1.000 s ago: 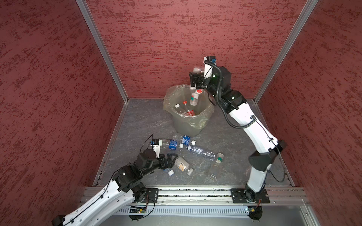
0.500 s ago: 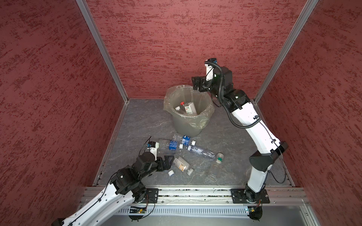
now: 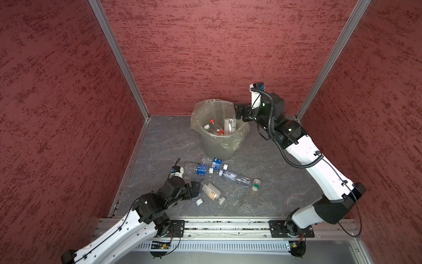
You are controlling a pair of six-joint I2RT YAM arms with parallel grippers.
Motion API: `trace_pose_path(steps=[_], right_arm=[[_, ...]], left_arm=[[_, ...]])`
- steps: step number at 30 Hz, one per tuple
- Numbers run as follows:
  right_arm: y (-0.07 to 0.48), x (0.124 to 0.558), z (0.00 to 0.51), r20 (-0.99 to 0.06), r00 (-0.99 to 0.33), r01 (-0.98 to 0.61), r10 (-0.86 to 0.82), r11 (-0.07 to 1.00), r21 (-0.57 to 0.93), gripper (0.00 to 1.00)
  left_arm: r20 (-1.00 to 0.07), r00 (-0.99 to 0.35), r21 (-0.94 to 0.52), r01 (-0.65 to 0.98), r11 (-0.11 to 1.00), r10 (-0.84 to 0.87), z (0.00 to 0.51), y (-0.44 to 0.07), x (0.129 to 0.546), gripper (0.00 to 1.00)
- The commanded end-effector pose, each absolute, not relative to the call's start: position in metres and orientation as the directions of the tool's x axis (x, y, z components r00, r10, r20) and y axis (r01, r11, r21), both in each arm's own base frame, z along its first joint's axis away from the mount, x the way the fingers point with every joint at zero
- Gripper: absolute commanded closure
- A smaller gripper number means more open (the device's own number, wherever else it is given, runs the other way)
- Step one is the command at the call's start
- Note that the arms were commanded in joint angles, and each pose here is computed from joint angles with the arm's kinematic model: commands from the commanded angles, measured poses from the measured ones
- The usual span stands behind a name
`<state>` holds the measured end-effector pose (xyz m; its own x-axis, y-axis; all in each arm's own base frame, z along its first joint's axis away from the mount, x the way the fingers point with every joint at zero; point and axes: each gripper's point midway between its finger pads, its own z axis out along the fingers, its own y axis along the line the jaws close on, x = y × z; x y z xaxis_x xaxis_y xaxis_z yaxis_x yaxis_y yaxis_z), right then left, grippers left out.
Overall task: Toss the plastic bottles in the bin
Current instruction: 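Release the bottle into the bin and draw the right gripper back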
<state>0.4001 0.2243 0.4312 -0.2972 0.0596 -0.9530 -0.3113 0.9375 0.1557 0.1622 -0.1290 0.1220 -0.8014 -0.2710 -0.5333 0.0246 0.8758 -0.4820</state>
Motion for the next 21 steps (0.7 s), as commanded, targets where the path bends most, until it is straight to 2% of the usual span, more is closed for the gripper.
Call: trace_pose_path(steps=[1, 13, 21], right_arm=[[0.205, 0.384, 0.435, -0.953, -0.281, -0.267, 0.114, 0.944, 0.192, 0.06], [0.176, 0.347, 0.355, -0.902, -0.418, -0.194, 0.107, 0.959, 0.204, 0.08], [0.147, 0.326, 0.320, -0.874, -0.477, -0.112, 0.099, 0.979, 0.172, 0.08]], left_arm=[[-0.546, -0.783, -0.488, 0.009, 0.873, -0.298, 0.133, -0.125, 0.164, 0.00], [-0.516, -0.831, -0.489, 0.083, 0.868, -0.211, 0.149, -0.153, 0.167, 0.01], [-0.569, -0.817, -0.462, 0.221, 0.859, -0.096, 0.162, -0.190, 0.172, 0.01]])
